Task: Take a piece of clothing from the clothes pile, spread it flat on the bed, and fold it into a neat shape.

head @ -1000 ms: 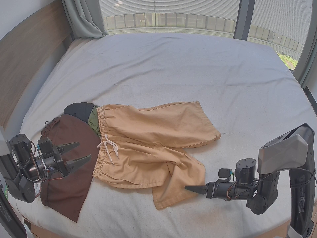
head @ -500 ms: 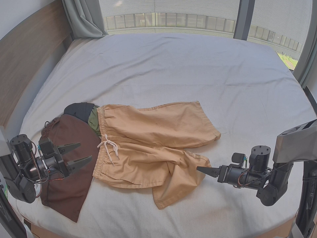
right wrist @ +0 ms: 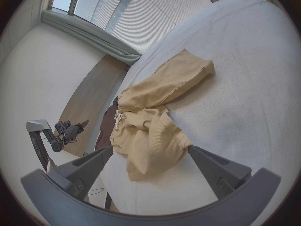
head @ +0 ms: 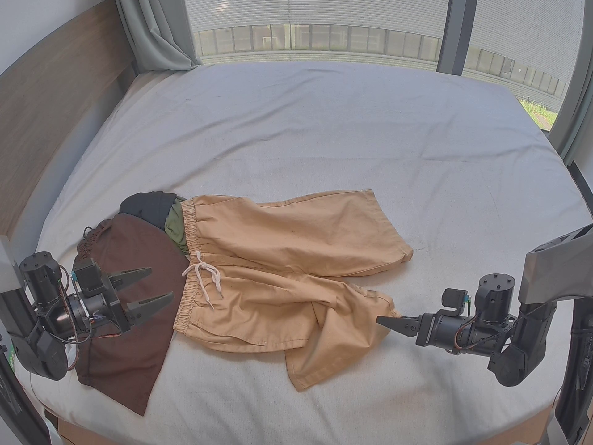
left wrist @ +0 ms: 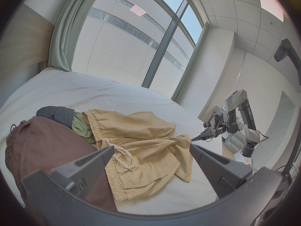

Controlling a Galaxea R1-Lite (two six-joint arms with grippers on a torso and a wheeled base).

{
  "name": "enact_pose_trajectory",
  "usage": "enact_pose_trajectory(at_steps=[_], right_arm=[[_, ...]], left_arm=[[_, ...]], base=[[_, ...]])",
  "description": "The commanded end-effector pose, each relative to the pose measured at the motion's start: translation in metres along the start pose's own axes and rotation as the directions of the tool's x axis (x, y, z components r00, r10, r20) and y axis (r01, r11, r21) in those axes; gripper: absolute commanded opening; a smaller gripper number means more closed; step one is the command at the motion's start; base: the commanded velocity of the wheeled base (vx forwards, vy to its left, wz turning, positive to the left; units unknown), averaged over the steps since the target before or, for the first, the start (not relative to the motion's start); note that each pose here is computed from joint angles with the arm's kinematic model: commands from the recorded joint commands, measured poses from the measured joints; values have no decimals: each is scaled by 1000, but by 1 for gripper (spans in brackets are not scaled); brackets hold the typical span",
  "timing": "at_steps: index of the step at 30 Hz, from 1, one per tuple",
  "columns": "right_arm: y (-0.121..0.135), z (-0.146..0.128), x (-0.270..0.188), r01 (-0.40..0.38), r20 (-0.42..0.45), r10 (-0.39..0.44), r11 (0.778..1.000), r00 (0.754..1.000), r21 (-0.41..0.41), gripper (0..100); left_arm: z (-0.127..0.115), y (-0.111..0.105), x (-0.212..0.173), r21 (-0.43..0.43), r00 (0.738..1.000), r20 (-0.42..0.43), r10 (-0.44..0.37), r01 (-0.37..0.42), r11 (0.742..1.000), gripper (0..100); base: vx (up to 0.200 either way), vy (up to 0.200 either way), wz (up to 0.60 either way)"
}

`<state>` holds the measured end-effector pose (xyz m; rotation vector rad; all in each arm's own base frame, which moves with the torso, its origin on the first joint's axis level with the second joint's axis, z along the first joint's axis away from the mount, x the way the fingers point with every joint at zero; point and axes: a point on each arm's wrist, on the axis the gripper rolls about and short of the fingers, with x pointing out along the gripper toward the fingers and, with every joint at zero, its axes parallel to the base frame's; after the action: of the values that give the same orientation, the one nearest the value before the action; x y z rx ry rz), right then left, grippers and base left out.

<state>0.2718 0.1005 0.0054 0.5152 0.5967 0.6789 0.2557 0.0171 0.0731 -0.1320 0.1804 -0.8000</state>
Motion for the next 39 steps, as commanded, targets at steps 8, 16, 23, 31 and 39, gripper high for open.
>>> enact_pose_trajectory(at_steps=[8,16,23,31,39], right_arm=[[-19,-3,-12,71,-4,-71,997,997,-3,100],[-33,-20,-8,91,-73,-93,996,993,-21,100],[-43,-30,1,90,-113,-89,996,990,3,100],[-52,-32,16,83,-112,-81,996,990,17,100],[-45,-28,23,61,-95,-52,994,994,94,100]], left_arm=[[-1,0,1,-4,1000,-4,-3,3,1000,100],[-1,0,1,-2,1000,-2,-3,3,1000,100],[-1,-1,1,-1,1000,-2,-5,5,1000,100],[0,-1,0,2,1000,1,-3,3,1000,100],[1,-1,0,3,1000,2,-3,3,1000,100]], base=[[0,0,0],[0,0,0],[0,0,0],[0,0,0],[0,0,0]])
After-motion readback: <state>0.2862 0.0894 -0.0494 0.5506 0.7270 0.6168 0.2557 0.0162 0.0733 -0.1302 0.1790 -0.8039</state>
